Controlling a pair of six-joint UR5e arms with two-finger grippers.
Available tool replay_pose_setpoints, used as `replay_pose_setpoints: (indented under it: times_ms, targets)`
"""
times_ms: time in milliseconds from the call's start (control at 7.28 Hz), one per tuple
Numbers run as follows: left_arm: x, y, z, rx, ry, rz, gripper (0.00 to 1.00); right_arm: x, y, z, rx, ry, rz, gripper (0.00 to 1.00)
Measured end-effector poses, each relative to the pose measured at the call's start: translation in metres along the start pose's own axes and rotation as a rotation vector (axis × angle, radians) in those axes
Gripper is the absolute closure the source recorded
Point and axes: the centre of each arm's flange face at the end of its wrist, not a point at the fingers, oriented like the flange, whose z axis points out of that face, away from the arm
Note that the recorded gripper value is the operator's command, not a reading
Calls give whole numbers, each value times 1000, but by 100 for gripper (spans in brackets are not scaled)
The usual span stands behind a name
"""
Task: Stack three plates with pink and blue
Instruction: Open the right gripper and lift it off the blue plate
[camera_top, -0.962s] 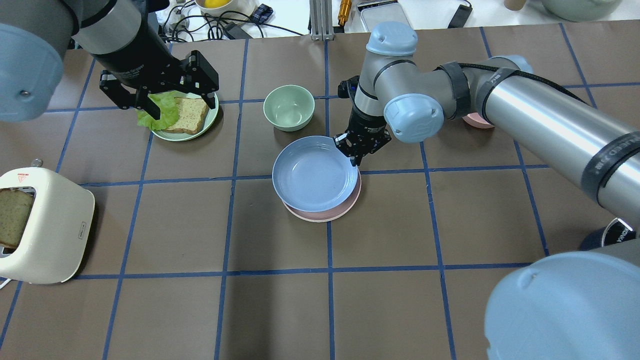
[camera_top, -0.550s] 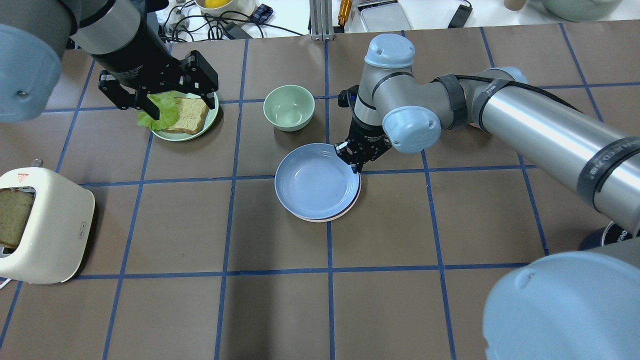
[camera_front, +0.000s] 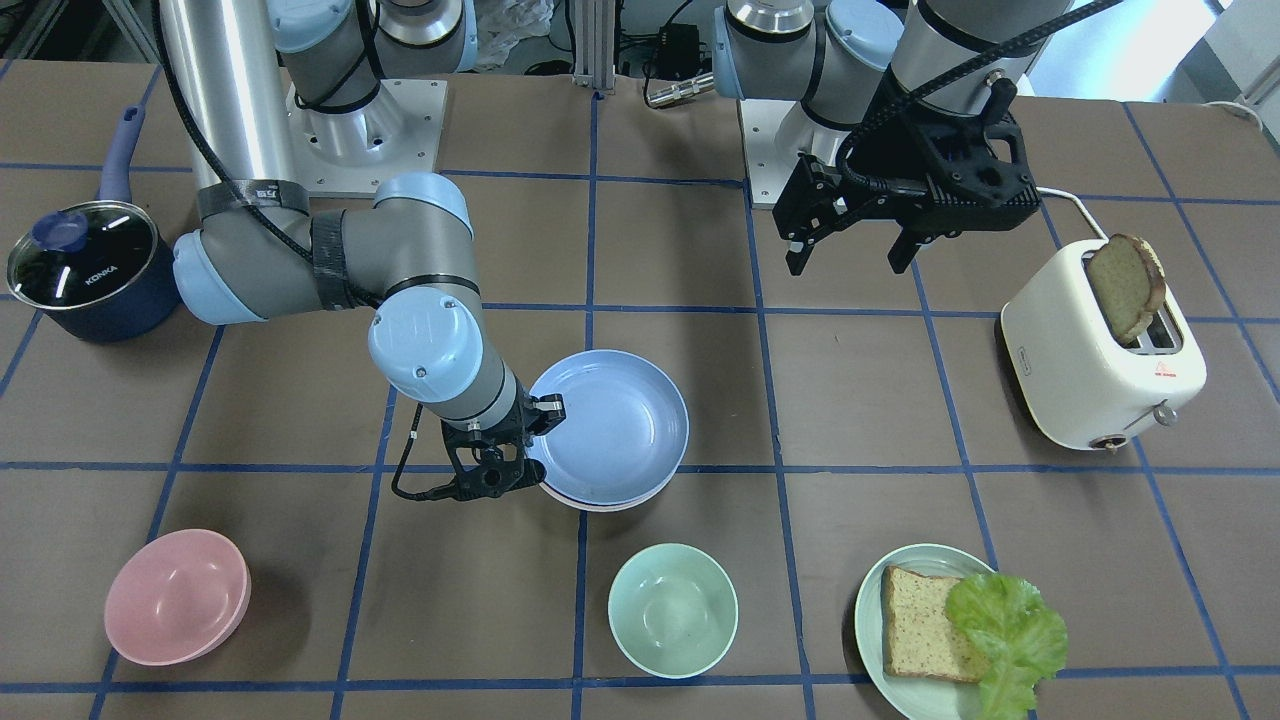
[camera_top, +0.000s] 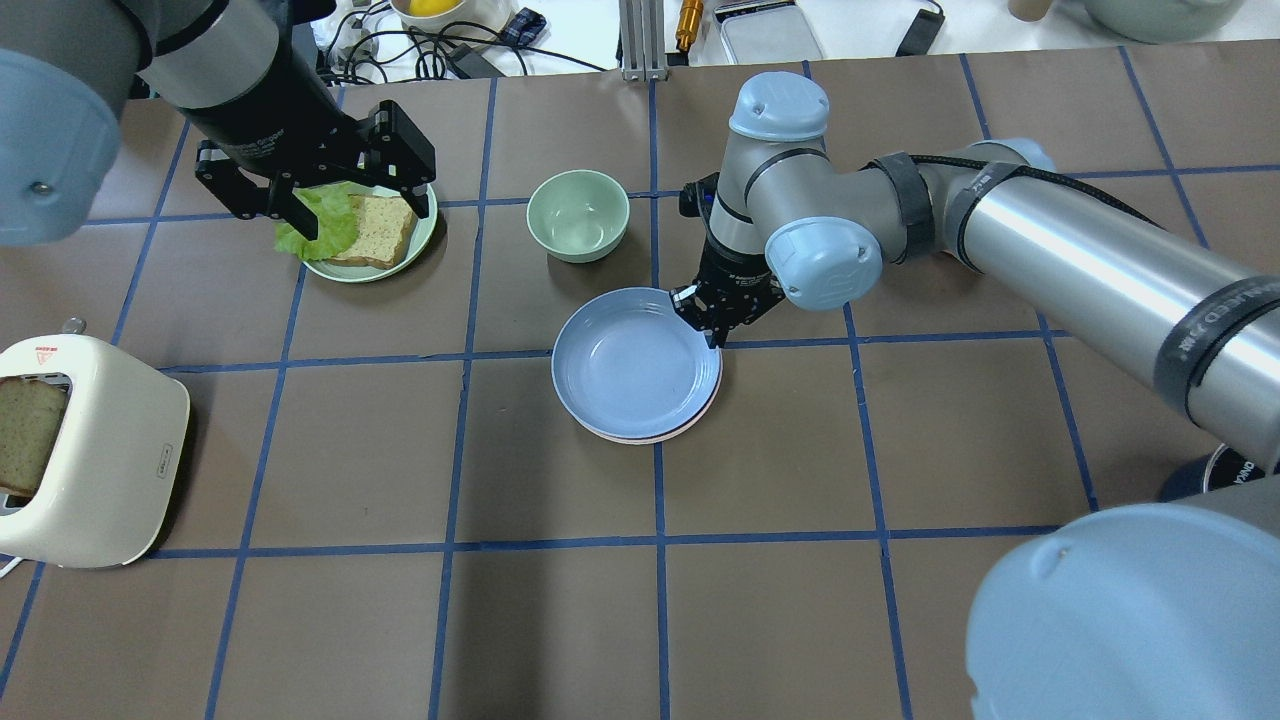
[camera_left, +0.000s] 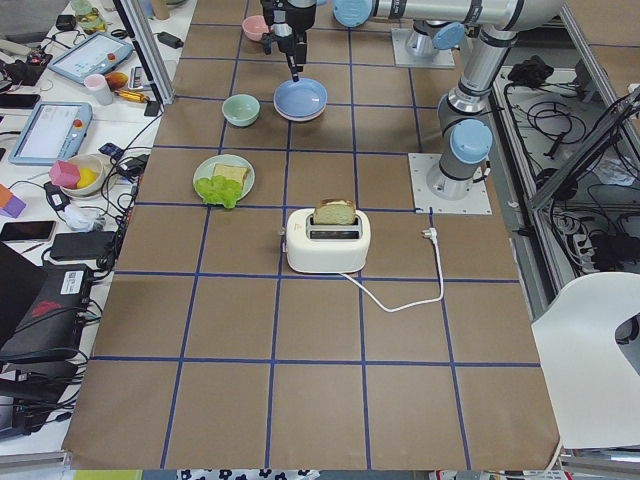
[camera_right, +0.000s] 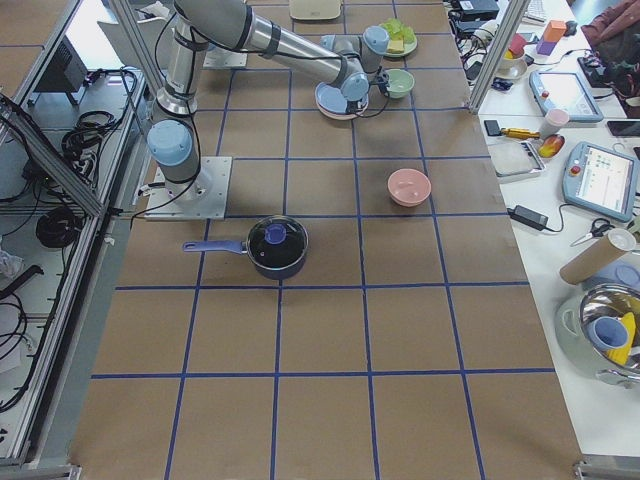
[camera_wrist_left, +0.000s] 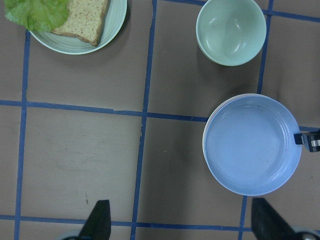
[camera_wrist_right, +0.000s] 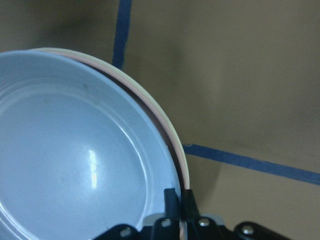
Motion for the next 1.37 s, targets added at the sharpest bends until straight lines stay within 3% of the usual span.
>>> replay_pose_setpoints:
  times_ms: [137,550,1099,1374]
  targets:
    - [0,1,0,-3,-1,0,0,0,-1,-1,3,0,20,17]
    - [-1,2,1,-9,-2,-2,0,-1,-7,-15,47,1,43,13]
    - [-2,3,0,-5,-2,-2,0,19,-13,-87,174,36,58,1]
    - [-2,4,-1,-5,-2,-3,0,43,-1,-132,238,47,82,0]
